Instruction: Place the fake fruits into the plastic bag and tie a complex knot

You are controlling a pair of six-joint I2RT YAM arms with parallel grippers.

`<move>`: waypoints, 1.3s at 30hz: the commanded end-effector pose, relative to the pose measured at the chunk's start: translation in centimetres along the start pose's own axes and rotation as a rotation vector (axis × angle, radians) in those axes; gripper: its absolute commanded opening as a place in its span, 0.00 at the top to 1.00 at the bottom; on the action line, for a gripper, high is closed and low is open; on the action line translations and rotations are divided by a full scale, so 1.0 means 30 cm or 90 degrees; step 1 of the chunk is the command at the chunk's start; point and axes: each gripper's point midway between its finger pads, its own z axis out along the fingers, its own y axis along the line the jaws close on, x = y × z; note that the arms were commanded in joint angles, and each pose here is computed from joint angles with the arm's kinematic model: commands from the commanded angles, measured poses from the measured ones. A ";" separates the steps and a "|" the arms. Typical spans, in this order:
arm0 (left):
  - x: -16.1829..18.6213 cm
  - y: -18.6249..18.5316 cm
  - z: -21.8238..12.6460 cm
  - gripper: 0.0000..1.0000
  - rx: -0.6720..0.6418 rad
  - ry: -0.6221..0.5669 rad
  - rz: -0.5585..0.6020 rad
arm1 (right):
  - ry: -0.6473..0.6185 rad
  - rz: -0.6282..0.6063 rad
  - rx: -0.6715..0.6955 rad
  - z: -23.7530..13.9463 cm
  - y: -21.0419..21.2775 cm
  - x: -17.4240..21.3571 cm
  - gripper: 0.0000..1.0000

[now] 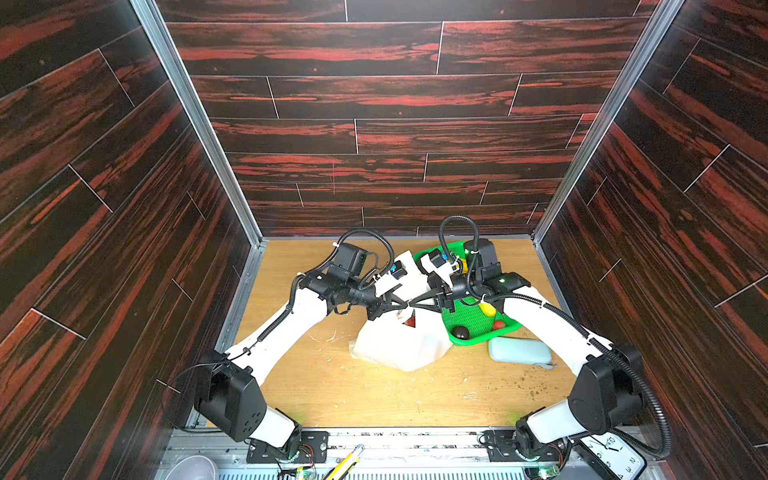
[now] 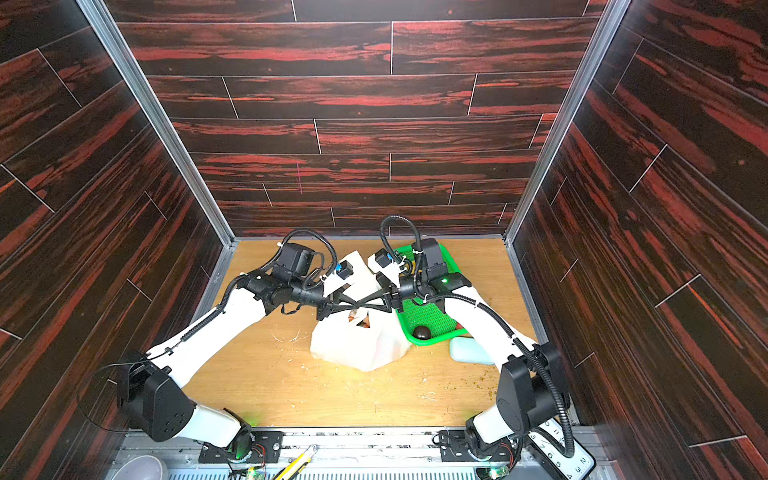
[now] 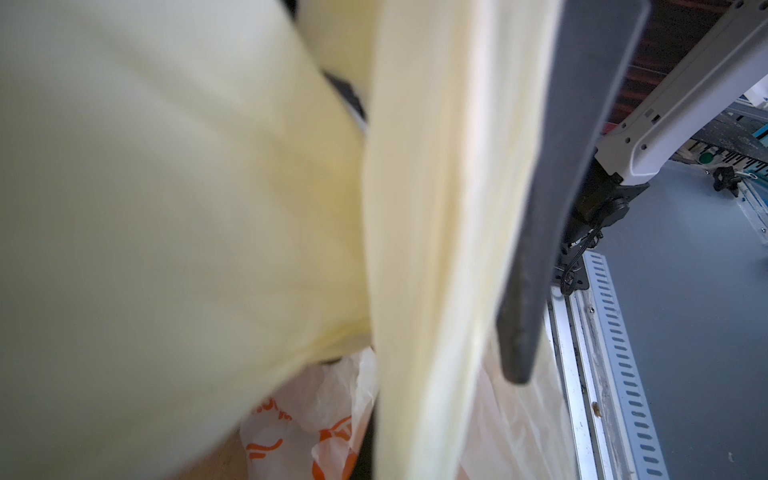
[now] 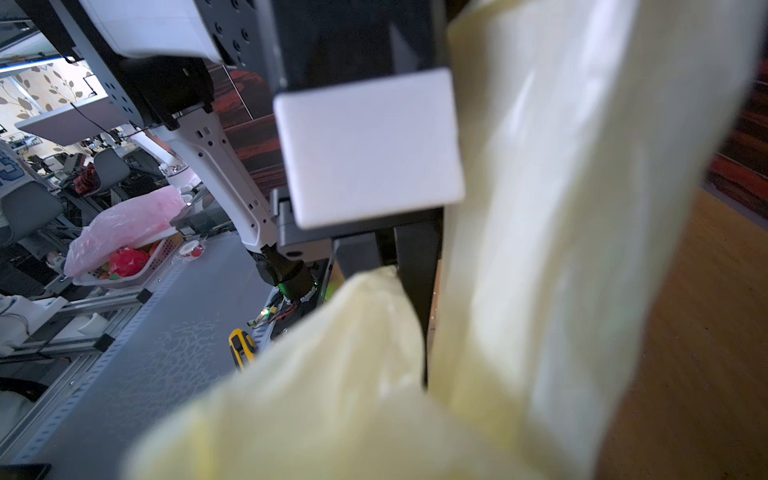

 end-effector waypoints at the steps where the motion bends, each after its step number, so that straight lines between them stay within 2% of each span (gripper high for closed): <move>1: -0.034 -0.011 -0.013 1.00 0.000 -0.007 0.018 | -0.015 -0.031 -0.015 -0.003 0.032 -0.054 0.57; 6: -0.030 -0.005 -0.012 1.00 -0.004 -0.004 0.017 | -0.012 -0.025 -0.015 0.008 0.024 -0.049 0.66; 9: -0.031 -0.002 -0.013 1.00 -0.009 -0.002 0.018 | -0.010 -0.024 -0.007 0.007 0.019 -0.049 0.79; 12: -0.009 -0.005 -0.027 1.00 -0.023 0.020 0.003 | -0.003 -0.028 0.010 0.004 0.010 -0.044 0.97; 13: -0.003 0.002 -0.034 1.00 -0.037 0.026 0.005 | 0.001 -0.030 0.018 0.004 0.006 -0.039 1.00; 24: -0.005 0.046 -0.122 1.00 -0.111 -0.005 -0.016 | 0.012 -0.058 0.080 -0.011 -0.040 -0.044 1.00; 27: -0.014 0.046 -0.134 0.93 -0.110 -0.026 -0.022 | 0.006 -0.057 0.076 -0.008 -0.039 -0.047 1.00; 33: -0.080 0.012 -0.177 0.71 -0.071 -0.104 -0.021 | -0.003 -0.057 0.070 -0.005 -0.037 -0.048 1.00; 39: -0.171 0.022 -0.281 0.59 -0.093 -0.201 -0.026 | -0.003 -0.061 0.067 -0.005 -0.033 -0.045 1.00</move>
